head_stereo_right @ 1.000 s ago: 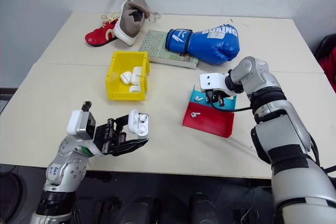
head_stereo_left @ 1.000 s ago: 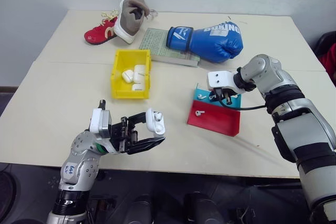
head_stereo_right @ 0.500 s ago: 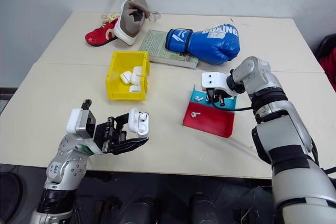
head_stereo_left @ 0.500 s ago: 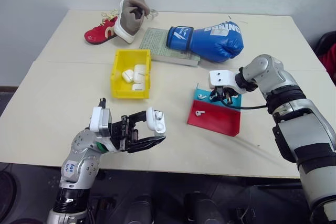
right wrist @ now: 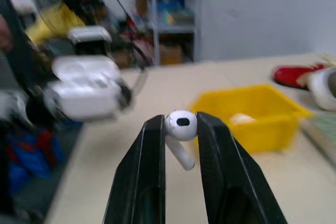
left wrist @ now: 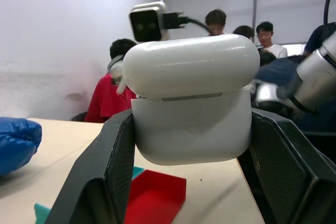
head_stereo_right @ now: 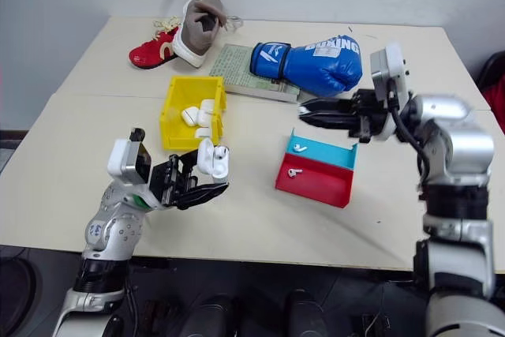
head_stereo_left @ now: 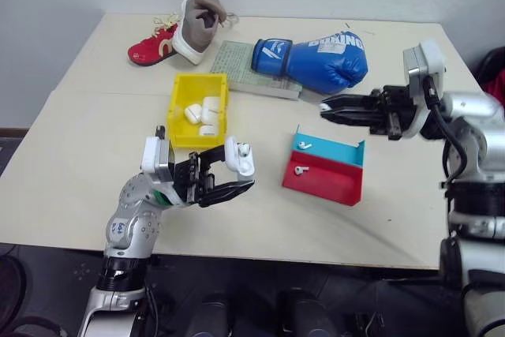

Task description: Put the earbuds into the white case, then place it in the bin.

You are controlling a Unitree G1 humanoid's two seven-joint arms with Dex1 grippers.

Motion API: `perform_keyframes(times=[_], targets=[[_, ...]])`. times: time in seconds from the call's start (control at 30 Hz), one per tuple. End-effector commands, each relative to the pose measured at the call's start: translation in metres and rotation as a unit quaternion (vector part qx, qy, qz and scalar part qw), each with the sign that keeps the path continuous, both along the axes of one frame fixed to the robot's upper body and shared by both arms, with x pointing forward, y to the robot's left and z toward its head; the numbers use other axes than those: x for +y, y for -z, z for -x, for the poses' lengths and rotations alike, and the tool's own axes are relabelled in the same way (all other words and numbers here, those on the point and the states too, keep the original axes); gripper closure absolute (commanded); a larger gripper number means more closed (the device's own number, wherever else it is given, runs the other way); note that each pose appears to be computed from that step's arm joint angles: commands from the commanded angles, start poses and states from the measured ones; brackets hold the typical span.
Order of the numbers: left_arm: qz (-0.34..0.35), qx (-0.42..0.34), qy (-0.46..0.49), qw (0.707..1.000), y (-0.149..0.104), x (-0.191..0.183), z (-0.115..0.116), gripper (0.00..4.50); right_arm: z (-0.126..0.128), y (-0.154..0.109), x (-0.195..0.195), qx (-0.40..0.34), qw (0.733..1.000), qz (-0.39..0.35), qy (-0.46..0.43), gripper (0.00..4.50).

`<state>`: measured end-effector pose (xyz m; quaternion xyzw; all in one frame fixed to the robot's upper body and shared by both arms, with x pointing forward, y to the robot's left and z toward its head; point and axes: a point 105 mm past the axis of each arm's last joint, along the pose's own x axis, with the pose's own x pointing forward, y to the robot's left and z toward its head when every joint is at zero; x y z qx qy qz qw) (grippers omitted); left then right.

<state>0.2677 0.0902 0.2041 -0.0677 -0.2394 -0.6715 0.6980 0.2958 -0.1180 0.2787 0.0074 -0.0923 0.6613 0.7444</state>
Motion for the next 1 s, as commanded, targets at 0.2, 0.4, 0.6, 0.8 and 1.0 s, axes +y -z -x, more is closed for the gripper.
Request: perform_keyframes(times=[0.2,0.4,0.6,0.8,1.0], targets=[[-0.011,-0.02,0.016,1.0,-0.006,-0.011,-0.002,1.71,0.06,-0.007,0.044,0.087,0.989,-0.097,-0.07,4.06],[-0.012,-0.024,0.014,1.0,-0.006,-0.013,-0.004,1.71,0.064,0.002,0.054,0.114,0.987,-0.091,-0.072,4.06],[-0.006,-0.028,0.01,1.0,-0.008,-0.014,-0.003,1.71,0.059,0.014,0.063,0.124,0.988,-0.072,-0.063,4.06],[0.0,-0.03,0.005,1.0,-0.009,-0.015,-0.001,1.71,0.055,0.024,0.067,0.134,0.987,-0.067,-0.058,4.06],[0.006,-0.035,0.002,0.999,-0.011,-0.015,-0.002,1.71,0.051,0.035,0.068,0.144,0.987,-0.056,-0.049,4.06]])
